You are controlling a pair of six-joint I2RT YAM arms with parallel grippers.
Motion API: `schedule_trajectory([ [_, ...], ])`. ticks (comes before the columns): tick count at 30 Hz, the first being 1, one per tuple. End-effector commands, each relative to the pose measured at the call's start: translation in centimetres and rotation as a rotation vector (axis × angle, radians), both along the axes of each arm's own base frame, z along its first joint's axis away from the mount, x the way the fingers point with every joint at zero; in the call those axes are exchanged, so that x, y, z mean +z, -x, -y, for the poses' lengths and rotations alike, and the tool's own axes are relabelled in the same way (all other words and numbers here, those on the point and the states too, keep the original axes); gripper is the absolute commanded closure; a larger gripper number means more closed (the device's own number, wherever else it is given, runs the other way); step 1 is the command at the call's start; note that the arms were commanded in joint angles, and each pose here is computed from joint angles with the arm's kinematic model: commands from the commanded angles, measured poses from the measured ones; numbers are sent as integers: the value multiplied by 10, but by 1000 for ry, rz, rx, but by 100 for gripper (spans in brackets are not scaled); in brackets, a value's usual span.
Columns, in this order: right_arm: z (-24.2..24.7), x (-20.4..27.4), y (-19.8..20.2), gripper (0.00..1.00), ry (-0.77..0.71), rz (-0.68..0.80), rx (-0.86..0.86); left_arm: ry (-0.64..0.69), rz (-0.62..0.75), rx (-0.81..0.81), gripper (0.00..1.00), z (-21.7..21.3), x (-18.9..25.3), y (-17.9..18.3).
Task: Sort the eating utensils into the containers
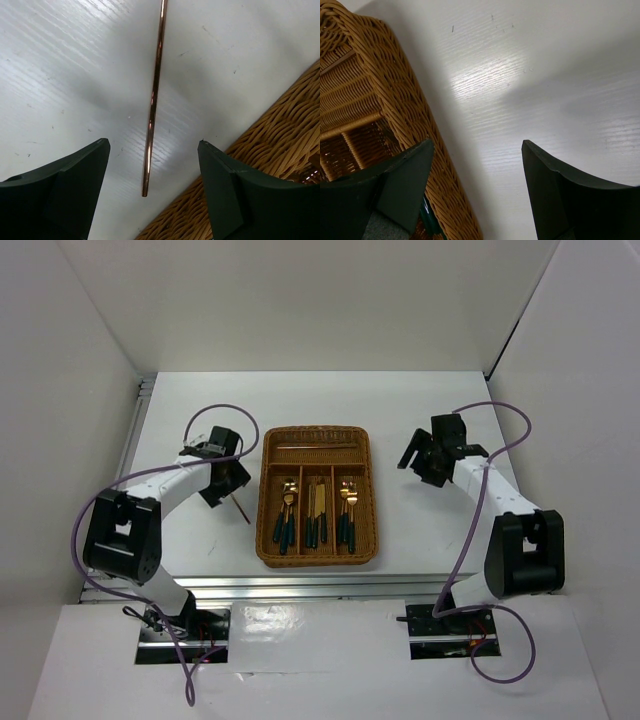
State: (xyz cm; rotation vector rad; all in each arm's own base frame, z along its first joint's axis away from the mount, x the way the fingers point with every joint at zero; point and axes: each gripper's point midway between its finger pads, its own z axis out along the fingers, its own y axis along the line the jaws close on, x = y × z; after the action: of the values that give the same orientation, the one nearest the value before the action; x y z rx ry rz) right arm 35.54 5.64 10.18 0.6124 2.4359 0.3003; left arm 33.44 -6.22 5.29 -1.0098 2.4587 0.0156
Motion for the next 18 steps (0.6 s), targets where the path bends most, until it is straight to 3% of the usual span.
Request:
schedule_trajectory([
  [1, 0, 19, -24, 21, 1, 80, -14, 16, 26, -12, 17, 4, 1, -17],
  [18, 1, 18, -24, 21, -8, 61, -42, -16, -79, -40, 42, -5, -29, -20],
])
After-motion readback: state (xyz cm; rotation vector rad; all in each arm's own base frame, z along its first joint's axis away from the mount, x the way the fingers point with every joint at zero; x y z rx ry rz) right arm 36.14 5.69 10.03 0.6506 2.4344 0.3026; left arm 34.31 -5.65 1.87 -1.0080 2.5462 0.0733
